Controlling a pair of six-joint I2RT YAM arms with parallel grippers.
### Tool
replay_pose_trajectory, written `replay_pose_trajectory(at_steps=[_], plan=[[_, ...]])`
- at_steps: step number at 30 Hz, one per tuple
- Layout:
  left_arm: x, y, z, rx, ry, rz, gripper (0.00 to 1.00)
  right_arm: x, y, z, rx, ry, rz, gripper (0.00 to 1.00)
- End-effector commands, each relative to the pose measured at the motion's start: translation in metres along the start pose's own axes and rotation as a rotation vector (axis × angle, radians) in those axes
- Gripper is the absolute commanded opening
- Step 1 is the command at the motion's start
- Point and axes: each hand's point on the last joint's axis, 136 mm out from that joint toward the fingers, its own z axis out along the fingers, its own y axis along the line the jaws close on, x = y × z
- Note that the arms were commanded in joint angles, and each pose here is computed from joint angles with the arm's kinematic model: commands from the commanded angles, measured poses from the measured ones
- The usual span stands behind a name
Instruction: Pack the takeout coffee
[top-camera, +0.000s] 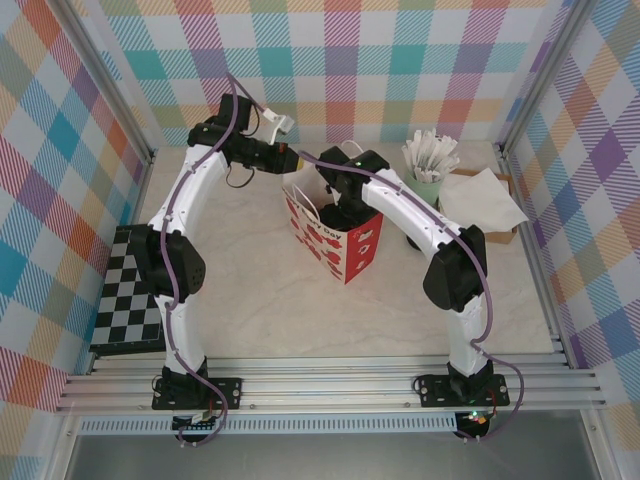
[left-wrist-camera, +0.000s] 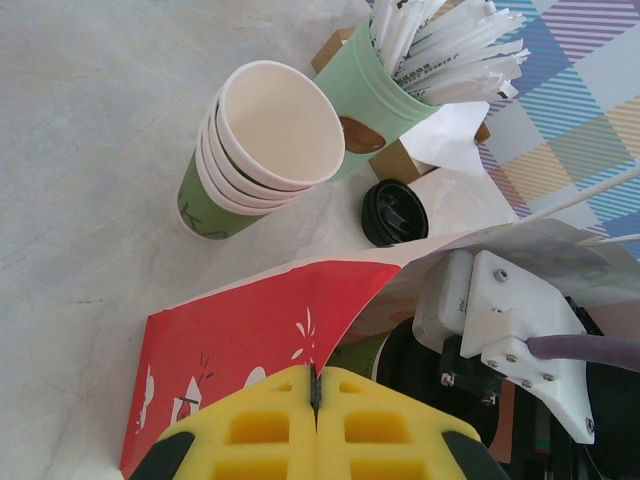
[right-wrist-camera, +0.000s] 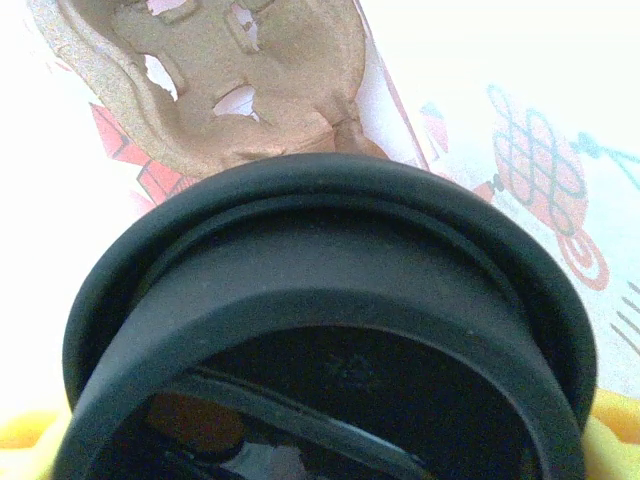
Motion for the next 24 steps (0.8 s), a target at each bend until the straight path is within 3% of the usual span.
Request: replay_pose_trajectory(at_steps=[1, 24], plan=[[-0.004, -0.003, -0.007, 0.01, -0.017, 0.018, 0.0, 0.004, -0.005, -0.011, 0.003, 0.002, 0.023, 0.59], [-0.007, 0.005, -0.005, -0.011, -0.019, -0.017, 0.0, 0.015, -0.002, 0.008, -0.021, 0.043, 0.016, 0.59]])
